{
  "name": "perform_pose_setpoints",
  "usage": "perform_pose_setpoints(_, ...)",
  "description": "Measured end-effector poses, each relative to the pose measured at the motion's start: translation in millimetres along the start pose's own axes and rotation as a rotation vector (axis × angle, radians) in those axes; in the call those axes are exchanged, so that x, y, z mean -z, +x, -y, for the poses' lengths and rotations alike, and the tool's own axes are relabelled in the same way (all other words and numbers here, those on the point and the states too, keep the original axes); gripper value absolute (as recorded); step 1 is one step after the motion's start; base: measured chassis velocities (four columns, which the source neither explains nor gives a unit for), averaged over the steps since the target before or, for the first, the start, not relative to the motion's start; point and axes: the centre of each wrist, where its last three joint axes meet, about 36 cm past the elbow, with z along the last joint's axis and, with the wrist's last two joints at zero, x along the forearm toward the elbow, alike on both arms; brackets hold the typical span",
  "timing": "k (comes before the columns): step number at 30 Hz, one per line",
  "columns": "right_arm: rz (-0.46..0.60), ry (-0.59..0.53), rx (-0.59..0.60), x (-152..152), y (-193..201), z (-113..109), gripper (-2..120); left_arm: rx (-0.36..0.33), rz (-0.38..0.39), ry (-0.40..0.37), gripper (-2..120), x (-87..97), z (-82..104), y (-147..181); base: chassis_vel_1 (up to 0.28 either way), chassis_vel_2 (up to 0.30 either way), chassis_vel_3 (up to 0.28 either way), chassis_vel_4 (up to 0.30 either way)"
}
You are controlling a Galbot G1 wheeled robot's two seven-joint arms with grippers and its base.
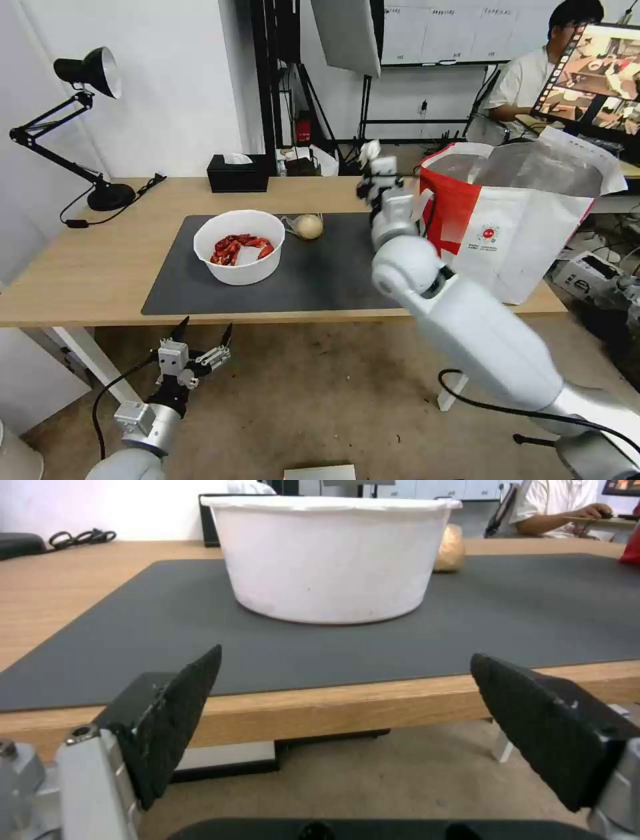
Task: Pick up the trash from the table and place it into the takeout bag.
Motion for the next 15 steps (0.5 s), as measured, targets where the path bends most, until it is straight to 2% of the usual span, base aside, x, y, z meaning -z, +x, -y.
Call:
perform_pose_setpoints(2,0.016,0.022,-0.044,9.5,-2.3,23.2,0,0.000,0.000,0.002,100,-0.2,0.6,0.1,0.000,0.000,0.000,0.000)
perform_pose_setpoints(3,0.016,0.022,-0.044,9.5,-2.3,23.2,0,0.000,0.000,0.002,100,-0.2,0.6,0.1,0.000,0.000,0.000,0.000)
perform_pose_setpoints(5,0.025,0.054,-0.093,13.3,-3.5,46.4,0,-0.003,0.000,0.003,100,-0.3,1.7,-0.3,0.000,0.000,0.000,0.000)
perform_pose_setpoints(6,0.025,0.054,-0.093,13.3,-3.5,46.4,0,-0.003,0.000,0.003,100,-0.3,1.7,-0.3,0.000,0.000,0.000,0.000)
perform_pose_setpoints(9,0.032,0.106,-0.167,9.5,-9.0,74.6,0,-0.010,0.002,0.005,100,-0.2,3.5,-1.7,0.000,0.000,0.000,0.000)
perform_pose_setpoints(12,0.021,0.146,-0.202,0.5,-12.0,87.3,0,-0.014,-0.001,0.007,100,-1.3,5.4,-2.3,0.000,0.000,0.000,0.000)
perform_pose_setpoints(15,-0.014,0.156,-0.230,-4.5,-11.2,90.5,0,-0.018,-0.004,0.009,100,-2.0,7.0,-2.3,0.000,0.000,0.000,0.000)
